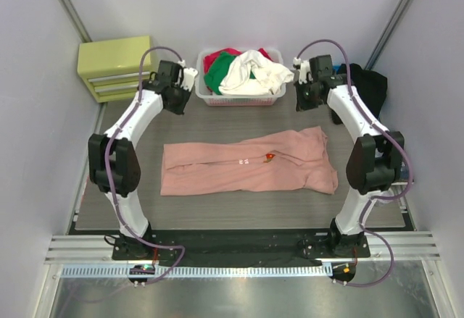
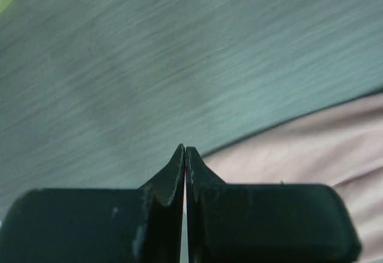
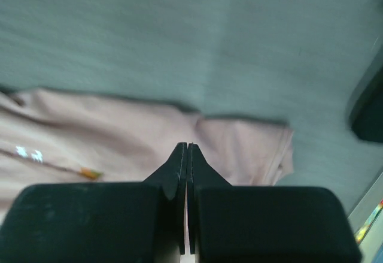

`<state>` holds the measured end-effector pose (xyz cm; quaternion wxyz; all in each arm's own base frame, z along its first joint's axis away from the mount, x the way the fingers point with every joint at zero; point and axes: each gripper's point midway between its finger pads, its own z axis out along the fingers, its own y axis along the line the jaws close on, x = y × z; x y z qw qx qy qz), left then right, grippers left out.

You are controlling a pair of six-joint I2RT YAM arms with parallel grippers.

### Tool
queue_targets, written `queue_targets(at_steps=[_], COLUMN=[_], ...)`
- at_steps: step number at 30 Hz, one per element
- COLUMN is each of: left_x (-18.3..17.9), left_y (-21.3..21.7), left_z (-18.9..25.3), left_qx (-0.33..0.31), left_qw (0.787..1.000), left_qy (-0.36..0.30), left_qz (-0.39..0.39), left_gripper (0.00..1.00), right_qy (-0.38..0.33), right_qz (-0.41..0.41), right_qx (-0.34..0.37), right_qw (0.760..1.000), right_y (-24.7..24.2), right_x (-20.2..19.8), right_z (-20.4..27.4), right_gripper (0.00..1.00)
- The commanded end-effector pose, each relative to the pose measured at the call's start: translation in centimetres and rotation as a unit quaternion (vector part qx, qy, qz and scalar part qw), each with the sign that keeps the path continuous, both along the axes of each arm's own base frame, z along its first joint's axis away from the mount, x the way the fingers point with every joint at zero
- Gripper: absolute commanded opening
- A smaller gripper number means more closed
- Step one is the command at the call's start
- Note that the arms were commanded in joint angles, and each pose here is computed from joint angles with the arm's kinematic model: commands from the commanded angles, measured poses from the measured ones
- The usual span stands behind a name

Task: Fold and stack the t-shirts
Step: Rotate the tshirt 90 degrees

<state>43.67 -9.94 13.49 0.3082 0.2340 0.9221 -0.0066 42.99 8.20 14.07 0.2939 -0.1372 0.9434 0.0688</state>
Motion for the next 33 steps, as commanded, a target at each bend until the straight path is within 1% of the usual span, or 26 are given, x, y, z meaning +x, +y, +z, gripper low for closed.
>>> queue_targets(at_steps=[1,2,3,4,5,8,9,10,11,15,18,21,23,24,25,26,27,28,29,30,31,32,33], left_x=[4.5,3.2,6.6,7.2,7.5,8.0,8.0,8.1,8.1,8.4,8.7,9.7,9.5,9.0,8.7,7.4,6.8,6.6,7.7,6.4,6.8,7.5,7.6], left_y=[-3.4,-3.8,-4.9,-5.4,-5.9,-6.5,-7.0,-7.2,-7.3,-7.8,-7.8,-8.0,-8.2,-8.6,-8.8,-8.6,-8.5,-8.0,-8.5,-7.6,-6.8,-7.0,-7.0], left_z=[4.6,3.1,4.4,3.6,3.8,2.0,0.9,0.7,0.2,-1.4,-0.8,0.1,1.0,1.5,2.2,2.7,3.9,4.3,6.0,7.5,8.7,10.9,12.5], left_qx=[-0.065,-0.066,-0.081,-0.084,-0.091,-0.079,-0.075,-0.071,-0.067,-0.073,-0.076,-0.08,-0.087,-0.099,-0.106,-0.11,-0.117,-0.107,-0.103,-0.085,-0.067,-0.077,-0.089], left_qw=[0.998,0.996,0.996,0.995,0.994,0.995,0.995,0.995,0.995,0.994,0.995,0.995,0.995,0.993,0.993,0.992,0.992,0.993,0.992,0.991,0.988,0.98,0.975], left_qy=[-0.008,0.057,0.037,0.053,0.057,0.055,0.055,0.053,0.057,0.072,0.061,0.035,0.031,0.035,0.029,0.032,0.018,-0.001,-0.062,-0.098,-0.137,-0.185,-0.202], left_qz=[-0.005,-0.009,-0.01,-0.012,-0.018,-0.024,-0.034,-0.038,-0.036,-0.037,-0.038,-0.039,-0.039,-0.049,-0.052,-0.052,-0.053,-0.042,-0.045,-0.035,-0.013,0.004,0.012], left_gripper=[0.0,0.0,0.0,0.0,0.0,0.0,0.0,0.0,0.0,0.0,0.0,0.0,0.0,0.0,0.0,0.0,0.0,0.0,0.0,0.0,0.0,0.0,0.0], right_qy=[-0.044,-0.034,-0.023,-0.039,-0.009,-0.012,-0.001,-0.007,0.003,-0.005,-0.007,-0.025,-0.042,-0.032,-0.068,-0.077,-0.063,-0.067,-0.086,-0.062,-0.05,-0.058,-0.023], right_qz=[0.014,0.02,0.029,0.03,0.035,0.062,0.07,0.078,0.081,0.086,0.092,0.091,0.09,0.091,0.093,0.096,0.1,0.109,0.119,0.126,0.135,0.145,0.147], right_qx=[0.022,0.032,0.041,0.048,0.056,0.044,0.038,0.036,0.032,0.033,0.032,0.034,0.034,0.034,0.044,0.048,0.048,0.049,0.053,0.046,0.037,0.013,-0.008], right_qw=[0.999,0.999,0.998,0.998,0.998,0.997,0.997,0.996,0.996,0.996,0.995,0.995,0.994,0.995,0.992,0.991,0.992,0.991,0.988,0.989,0.989,0.988,0.989], right_y=[2.4,3.1,3.8,4.2,4.9,6.6,7.3,8.1,8.5,9.7,10.1,9.9,9.5,9.3,9.2,9.2,9.0,8.9,8.7,8.3,7.8,6.9,5.7], right_x=[4.0,5.4,6.1,7.4,7.7,8.6,8.8,9.2,9.6,11.1,10.8,10.3,9.4,8.2,7.8,7.0,5.6,4.8,3.5,1.9,0.7,-0.3,-2.4], right_z=[4.6,4.4,3.8,5.2,2.9,1.9,0.4,0.4,-1.2,-2.0,-1.7,-0.2,1.6,1.1,4.1,5.1,4.2,4.6,6.6,4.7,4.3,4.6,1.9], right_gripper=[0.01,0.01,0.01,0.01,0.01,0.01,0.01,0.01,0.01,0.01,0.01,0.01,0.01,0.01,0.01,0.01,0.01,0.01,0.01,0.01,0.01,0.01,0.01])
